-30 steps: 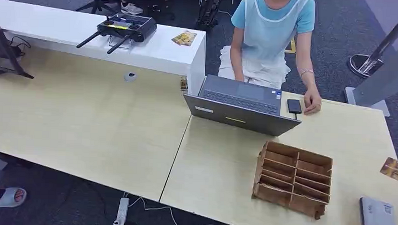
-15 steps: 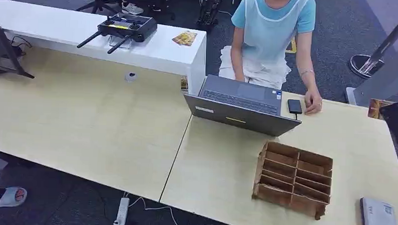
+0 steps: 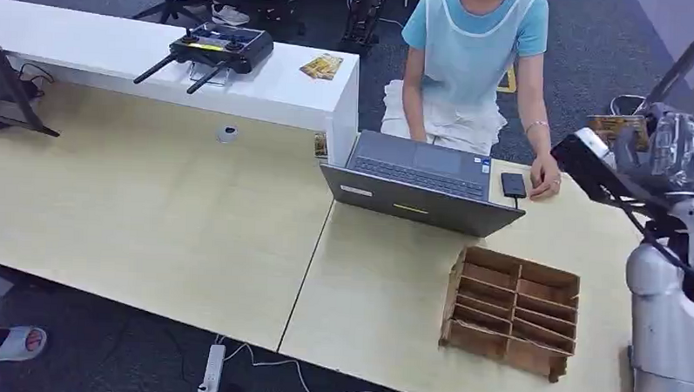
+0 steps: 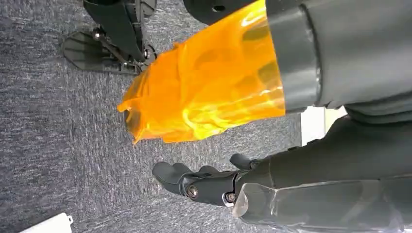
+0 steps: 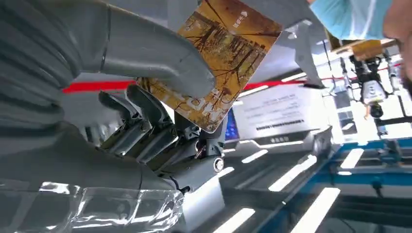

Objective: Pass the card to the sensor for recognition and then transmit it.

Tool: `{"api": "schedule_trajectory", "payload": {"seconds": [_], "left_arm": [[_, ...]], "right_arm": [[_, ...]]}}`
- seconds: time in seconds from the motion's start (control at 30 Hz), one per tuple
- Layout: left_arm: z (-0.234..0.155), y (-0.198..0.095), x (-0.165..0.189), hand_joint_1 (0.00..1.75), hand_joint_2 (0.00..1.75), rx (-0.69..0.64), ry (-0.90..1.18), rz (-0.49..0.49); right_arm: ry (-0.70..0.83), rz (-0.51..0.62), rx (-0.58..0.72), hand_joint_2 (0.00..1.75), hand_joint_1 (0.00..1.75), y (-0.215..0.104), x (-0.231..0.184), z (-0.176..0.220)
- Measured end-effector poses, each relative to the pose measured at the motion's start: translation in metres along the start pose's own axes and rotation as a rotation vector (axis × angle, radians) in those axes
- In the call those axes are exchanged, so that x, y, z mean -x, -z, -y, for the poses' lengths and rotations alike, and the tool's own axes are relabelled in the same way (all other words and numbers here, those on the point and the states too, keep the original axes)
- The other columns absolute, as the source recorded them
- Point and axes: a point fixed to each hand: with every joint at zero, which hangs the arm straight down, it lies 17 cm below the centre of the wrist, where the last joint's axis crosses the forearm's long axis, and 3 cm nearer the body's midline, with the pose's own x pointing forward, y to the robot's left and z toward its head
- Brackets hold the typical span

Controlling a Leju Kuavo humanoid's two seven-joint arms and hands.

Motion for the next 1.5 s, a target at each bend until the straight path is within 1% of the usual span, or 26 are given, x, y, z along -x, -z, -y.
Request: {"api": "schedule_trajectory", "payload": {"seconds": [0.13, 0.27, 0.43, 0.73, 1.0, 1.37, 1.4, 1.43, 1.47, 1.5], "left_arm": [[0.001, 0.000, 0.000, 0.00, 0.00, 0.004, 0.022, 0.002], [0.002, 0.000, -0.001, 0.00, 0.00, 0.007, 0.037, 0.004], [0.003, 0.000, -0.001, 0.00, 0.00, 0.012, 0.056, 0.007], [0.005, -0.001, -0.001, 0.00, 0.00, 0.025, 0.069, 0.012], [0.005, -0.001, -0.002, 0.00, 0.00, 0.026, 0.075, 0.016], [0.002, 0.000, 0.001, 0.00, 0.00, 0.011, 0.080, -0.003], [0.002, 0.000, 0.001, 0.00, 0.00, 0.012, 0.080, -0.003], [0.002, 0.000, 0.001, 0.00, 0.00, 0.015, 0.080, -0.003], [0.003, 0.000, 0.001, 0.00, 0.00, 0.017, 0.080, -0.003], [0.003, 0.000, 0.001, 0.00, 0.00, 0.018, 0.080, -0.004]], "right_arm": [[-0.135, 0.019, 0.020, 1.75, 1.75, 0.010, -0.022, 0.002], [-0.192, 0.046, 0.010, 1.75, 1.75, 0.017, -0.039, -0.005], [-0.198, 0.062, -0.011, 1.75, 1.75, 0.026, -0.054, -0.014], [-0.218, 0.088, -0.073, 1.75, 1.75, 0.031, -0.067, -0.041], [-0.256, 0.109, -0.114, 1.75, 1.75, 0.036, -0.073, -0.057], [-0.272, 0.121, -0.121, 1.75, 1.75, 0.035, -0.075, -0.071], [-0.271, 0.120, -0.118, 1.75, 1.45, 0.035, -0.075, -0.071], [-0.272, 0.118, -0.117, 1.75, 0.03, 0.034, -0.074, -0.072], [-0.272, 0.117, -0.119, 1.75, 0.00, 0.034, -0.074, -0.072], [-0.272, 0.117, -0.120, 1.75, 0.00, 0.034, -0.073, -0.073]]}}
